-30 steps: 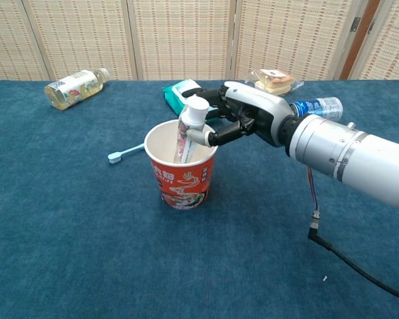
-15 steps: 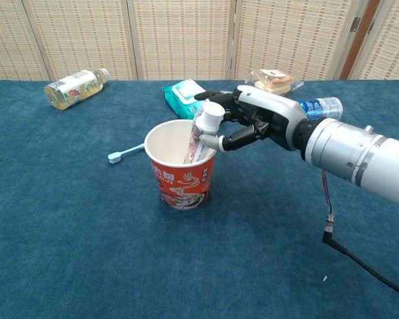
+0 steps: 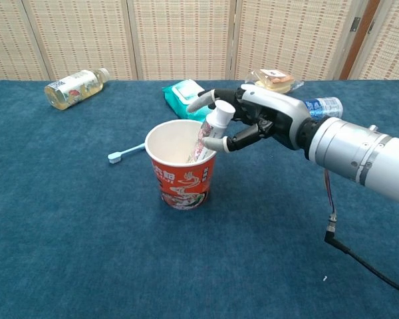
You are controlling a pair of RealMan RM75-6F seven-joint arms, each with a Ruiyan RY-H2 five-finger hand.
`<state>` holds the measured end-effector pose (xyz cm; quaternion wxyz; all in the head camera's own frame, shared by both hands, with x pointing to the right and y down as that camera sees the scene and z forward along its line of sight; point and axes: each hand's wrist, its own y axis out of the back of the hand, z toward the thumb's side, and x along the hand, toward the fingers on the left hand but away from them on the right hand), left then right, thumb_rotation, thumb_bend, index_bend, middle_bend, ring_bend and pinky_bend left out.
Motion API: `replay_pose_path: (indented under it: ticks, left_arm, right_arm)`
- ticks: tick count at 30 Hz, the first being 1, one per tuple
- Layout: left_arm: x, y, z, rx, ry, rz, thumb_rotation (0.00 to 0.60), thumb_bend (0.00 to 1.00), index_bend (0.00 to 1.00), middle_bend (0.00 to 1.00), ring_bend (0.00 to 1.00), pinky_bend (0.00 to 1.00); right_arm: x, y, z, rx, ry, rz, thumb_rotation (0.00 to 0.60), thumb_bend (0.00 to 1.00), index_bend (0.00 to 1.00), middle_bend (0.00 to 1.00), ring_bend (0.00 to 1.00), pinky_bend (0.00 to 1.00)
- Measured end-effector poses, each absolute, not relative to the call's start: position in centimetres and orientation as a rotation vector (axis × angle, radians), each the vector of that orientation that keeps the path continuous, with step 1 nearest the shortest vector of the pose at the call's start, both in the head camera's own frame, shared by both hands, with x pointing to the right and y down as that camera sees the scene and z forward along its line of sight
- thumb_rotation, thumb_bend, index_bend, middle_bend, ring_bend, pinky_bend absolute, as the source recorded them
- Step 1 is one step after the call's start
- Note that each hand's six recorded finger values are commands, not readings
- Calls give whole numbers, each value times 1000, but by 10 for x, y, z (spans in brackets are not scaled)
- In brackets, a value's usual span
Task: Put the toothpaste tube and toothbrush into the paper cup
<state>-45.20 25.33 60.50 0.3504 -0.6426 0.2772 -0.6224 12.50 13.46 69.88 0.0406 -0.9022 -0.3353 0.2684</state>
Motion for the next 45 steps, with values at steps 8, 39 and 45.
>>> replay_pose_path:
  ticks: [8,39,45]
  left_arm:
    - [-451,253,605,-1666,715,-1611,600,662,73,0,0,0]
    - [-445,244,603,-1660,718,-1593,600,662,73,0,0,0]
    - [-445,241,602,-1657,724,-1587,600,661,73,0,0,0]
  right_arm:
    - [125,133,692,-2764,-1041,787,600,184,278,41,0,115]
    - [142,109,635,-2638,-1044,675,600,183,250,35,0,115]
    - [158,95,617,-2556,-1072,675,600,183,250,35,0,115]
